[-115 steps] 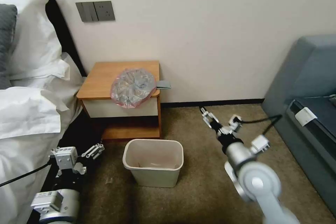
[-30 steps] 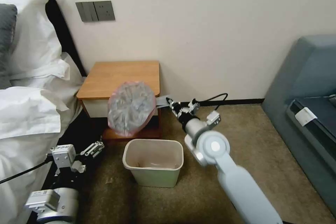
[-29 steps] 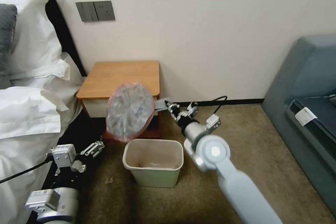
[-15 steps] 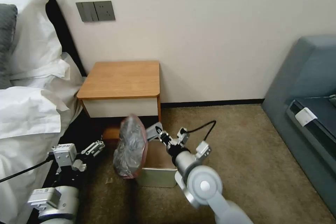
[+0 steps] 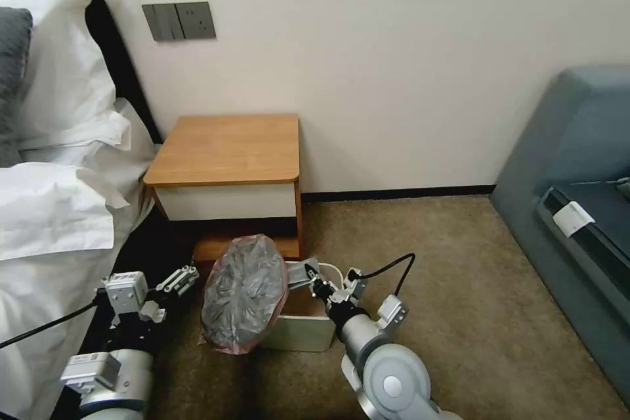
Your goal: Pick up the garbage bag from the table and place it over the trash can.
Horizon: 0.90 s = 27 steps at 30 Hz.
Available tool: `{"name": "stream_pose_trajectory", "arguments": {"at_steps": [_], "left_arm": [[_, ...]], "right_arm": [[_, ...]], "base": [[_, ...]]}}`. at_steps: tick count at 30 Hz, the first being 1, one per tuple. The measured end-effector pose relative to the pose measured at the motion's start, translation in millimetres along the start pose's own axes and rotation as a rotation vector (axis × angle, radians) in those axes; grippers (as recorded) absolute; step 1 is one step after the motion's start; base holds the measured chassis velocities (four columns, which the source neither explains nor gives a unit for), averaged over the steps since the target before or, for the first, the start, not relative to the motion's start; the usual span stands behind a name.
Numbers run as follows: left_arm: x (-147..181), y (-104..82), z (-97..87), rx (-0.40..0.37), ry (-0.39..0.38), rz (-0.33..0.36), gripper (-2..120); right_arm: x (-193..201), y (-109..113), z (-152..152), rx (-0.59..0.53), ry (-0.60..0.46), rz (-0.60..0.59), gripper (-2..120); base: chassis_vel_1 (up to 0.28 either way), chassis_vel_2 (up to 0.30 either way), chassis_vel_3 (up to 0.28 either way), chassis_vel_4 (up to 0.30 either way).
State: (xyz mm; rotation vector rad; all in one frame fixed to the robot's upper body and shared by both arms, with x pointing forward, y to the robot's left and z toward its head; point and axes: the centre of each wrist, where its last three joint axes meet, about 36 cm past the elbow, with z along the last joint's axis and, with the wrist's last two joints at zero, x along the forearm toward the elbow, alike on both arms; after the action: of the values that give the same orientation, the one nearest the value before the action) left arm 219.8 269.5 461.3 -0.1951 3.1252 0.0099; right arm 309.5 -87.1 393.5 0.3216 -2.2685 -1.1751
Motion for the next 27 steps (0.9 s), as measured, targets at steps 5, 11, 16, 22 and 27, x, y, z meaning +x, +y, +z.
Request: {"name": "stream_pose_trajectory", "arguments": {"at_steps": [5, 11, 16, 22, 27], "left_arm": [[-1, 0.5, 1.6, -0.001, -0.001, 0.0, 100], [-2, 1.3, 5.2, -0.001, 0.003, 0.0, 100], [-3, 1.4, 7.6, 0.0, 0.007, 0.002, 100], [-4, 0.6, 9.5, -0.002, 0.013, 0.013, 100], [-6, -3.7, 14.1, -0.006, 0.033, 0.042, 100]], "right_arm": [[1, -1, -1, 0.011, 0.01, 0.036, 42], [3, -1, -2, 0.029, 0.008, 0.051, 60], [9, 0, -5, 0.047, -0.003, 0.053, 78], [15, 2, -10, 0.051, -0.016, 0.049, 99], [21, 6, -12, 0.05, -0.03, 0.047, 100]], "base": [[0.0, 0.0, 0.0, 0.0], [0.0, 0.0, 0.0, 0.0], [0.0, 0.0, 0.0, 0.0], [0.0, 0.0, 0.0, 0.0], [0.0, 0.0, 0.0, 0.0]]}}
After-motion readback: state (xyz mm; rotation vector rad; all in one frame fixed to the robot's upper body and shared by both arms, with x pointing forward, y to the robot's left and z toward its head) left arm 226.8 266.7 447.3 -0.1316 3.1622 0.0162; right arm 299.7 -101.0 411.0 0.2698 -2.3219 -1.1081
